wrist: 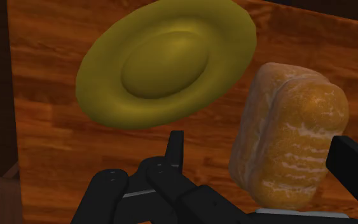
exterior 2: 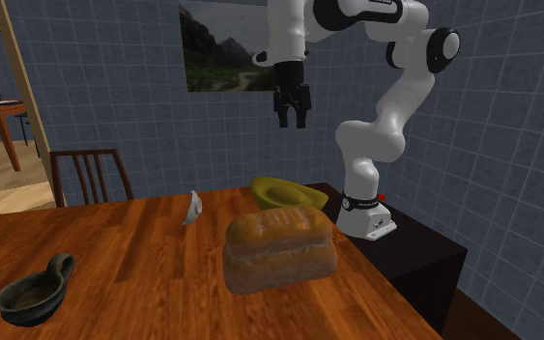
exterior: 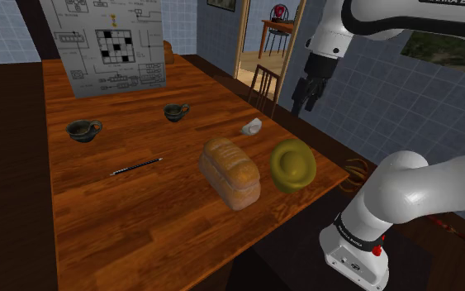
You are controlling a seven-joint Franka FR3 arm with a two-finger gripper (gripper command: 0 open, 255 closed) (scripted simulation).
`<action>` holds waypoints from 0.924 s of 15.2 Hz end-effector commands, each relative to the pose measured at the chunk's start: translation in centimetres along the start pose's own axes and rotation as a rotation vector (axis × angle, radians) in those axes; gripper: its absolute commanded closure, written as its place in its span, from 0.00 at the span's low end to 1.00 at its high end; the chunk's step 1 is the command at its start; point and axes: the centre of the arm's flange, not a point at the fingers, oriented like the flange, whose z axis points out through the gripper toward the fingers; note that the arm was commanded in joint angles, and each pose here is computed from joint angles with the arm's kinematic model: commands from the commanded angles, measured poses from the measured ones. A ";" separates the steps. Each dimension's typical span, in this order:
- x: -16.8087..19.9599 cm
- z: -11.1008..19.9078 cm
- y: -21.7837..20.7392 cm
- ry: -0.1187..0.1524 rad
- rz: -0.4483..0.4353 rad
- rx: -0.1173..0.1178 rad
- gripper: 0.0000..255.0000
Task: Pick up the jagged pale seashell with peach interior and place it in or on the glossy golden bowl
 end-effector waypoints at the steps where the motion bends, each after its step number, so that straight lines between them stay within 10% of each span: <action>1: 0.0 0.0 0.0 0.000 0.000 0.000 0.00; 14: 10.8 7.6 11.5 0.031 -0.310 0.063 0.00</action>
